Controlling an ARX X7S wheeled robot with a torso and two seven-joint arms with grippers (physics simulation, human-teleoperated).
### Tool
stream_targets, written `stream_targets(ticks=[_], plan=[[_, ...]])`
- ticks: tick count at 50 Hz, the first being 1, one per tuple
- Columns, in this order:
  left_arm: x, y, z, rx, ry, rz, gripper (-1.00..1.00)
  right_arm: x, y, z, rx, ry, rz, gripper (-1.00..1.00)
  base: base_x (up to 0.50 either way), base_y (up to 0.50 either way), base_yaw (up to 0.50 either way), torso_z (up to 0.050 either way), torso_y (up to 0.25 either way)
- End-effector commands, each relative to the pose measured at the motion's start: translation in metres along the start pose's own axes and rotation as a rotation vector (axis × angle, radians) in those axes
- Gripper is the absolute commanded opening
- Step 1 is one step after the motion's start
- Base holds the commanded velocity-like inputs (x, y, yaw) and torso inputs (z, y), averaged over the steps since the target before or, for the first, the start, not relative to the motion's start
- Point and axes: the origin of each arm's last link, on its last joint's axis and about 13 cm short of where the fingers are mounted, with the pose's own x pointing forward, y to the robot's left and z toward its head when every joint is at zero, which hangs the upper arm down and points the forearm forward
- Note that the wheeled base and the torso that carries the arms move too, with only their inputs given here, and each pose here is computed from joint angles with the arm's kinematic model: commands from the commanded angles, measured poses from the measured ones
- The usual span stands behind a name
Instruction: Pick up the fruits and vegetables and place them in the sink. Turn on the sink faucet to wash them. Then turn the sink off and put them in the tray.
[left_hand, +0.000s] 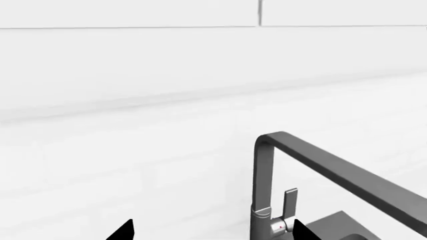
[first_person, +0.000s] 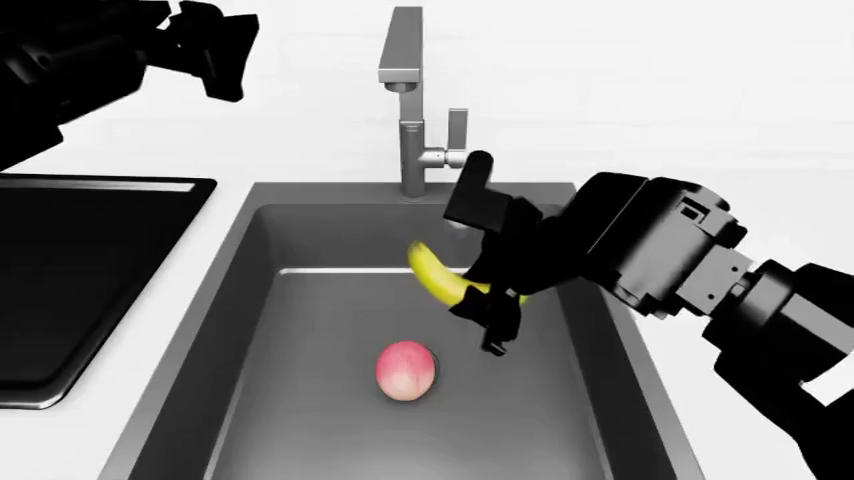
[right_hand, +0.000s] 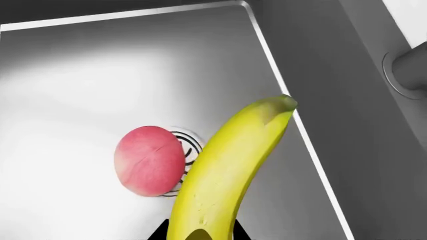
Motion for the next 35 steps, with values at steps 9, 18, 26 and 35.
stream_targets(ticks=[9, 18, 26, 35], plan=[[-0.011, -0.001, -0.001, 0.001, 0.0, 0.006, 1.0, 0.03, -0.024, -0.001, -0.037, 0.095, 0.085, -1.0, 0.0, 0.0, 0.0, 0.0, 0.0], [-0.013, -0.004, 0.001, 0.008, 0.004, 0.006, 1.0, 0.045, -0.025, -0.004, -0.049, 0.131, 0.157, -1.0, 0.0, 0.0, 0.0, 0.0, 0.0], [-0.021, -0.005, 0.002, 0.016, 0.0, 0.011, 1.0, 0.055, -0.034, 0.001, -0.057, 0.129, 0.158, -1.0, 0.0, 0.0, 0.0, 0.0, -0.025], [-0.031, -0.006, 0.007, 0.01, -0.006, 0.022, 1.0, 0.064, -0.029, -0.004, -0.059, 0.133, 0.179, -1.0, 0.0, 0.0, 0.0, 0.0, -0.188]])
